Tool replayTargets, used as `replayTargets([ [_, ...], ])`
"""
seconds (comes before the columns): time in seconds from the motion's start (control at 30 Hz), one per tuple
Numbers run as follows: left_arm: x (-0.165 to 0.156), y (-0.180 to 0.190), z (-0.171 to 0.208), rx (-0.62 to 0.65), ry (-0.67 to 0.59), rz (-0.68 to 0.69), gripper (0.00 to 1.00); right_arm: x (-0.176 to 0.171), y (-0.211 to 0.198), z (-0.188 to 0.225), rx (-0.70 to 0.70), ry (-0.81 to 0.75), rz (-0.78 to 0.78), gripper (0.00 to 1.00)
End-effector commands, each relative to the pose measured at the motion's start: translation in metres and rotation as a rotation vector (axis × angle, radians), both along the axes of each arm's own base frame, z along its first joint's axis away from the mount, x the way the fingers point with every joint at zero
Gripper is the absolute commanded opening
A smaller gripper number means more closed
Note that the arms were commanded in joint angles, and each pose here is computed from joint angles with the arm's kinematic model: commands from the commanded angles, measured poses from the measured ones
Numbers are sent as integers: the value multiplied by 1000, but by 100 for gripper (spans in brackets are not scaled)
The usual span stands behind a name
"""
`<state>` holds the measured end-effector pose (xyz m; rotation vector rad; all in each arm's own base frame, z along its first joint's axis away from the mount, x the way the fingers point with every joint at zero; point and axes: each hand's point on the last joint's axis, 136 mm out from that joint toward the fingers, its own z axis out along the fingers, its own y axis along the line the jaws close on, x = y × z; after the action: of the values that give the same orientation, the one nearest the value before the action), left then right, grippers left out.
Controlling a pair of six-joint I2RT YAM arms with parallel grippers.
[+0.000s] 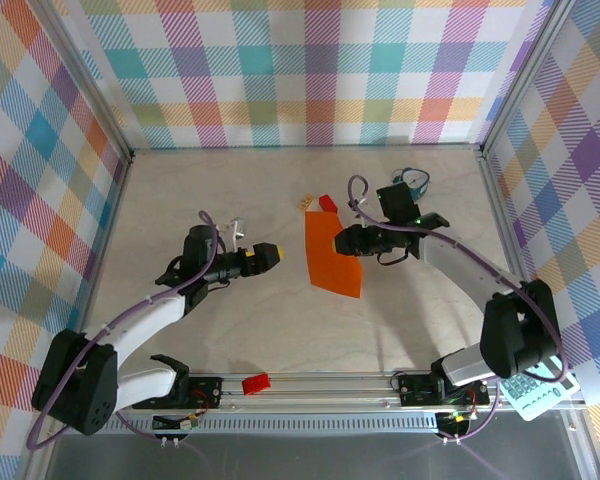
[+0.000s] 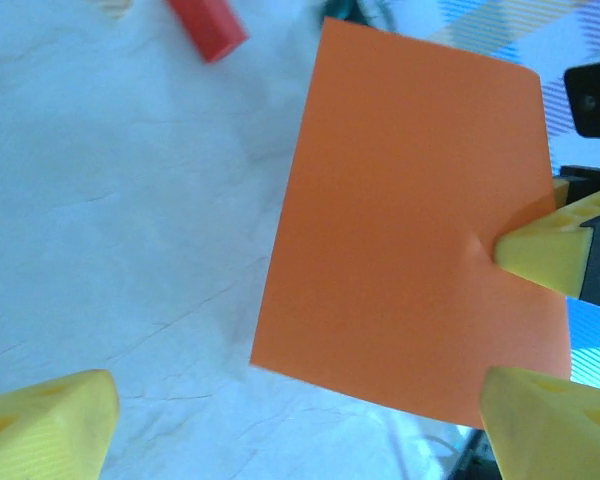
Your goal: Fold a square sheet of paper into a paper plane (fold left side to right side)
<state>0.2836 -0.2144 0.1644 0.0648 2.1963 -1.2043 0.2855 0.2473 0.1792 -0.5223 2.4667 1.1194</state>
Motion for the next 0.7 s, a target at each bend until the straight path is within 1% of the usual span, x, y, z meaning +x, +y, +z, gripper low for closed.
replayTargets([
  [0.0, -14, -11, 31, -76, -148, -118, 95, -25, 15, 40, 164, -41, 134, 25],
  [0.23, -28, -23, 68, -202, -274, -234, 98, -57, 33, 98, 360, -74, 276, 25],
  [0.33, -35, -31, 78, -219, -304, -292, 99, -68, 40, 111, 402, -84, 333, 25],
  [0.43, -42, -39, 84, -215, -321, -340, 98, -68, 43, 114, 410, -94, 343, 25],
  [0.57, -42, -41, 83, -200, -315, -344, 90, -62, 44, 109, 388, -107, 339, 25],
  [0.6, -41, -41, 83, -197, -314, -338, 86, -60, 44, 107, 376, -114, 331, 25],
  [0.67, -39, -40, 83, -195, -314, -328, 72, -54, 43, 99, 341, -122, 307, 26],
])
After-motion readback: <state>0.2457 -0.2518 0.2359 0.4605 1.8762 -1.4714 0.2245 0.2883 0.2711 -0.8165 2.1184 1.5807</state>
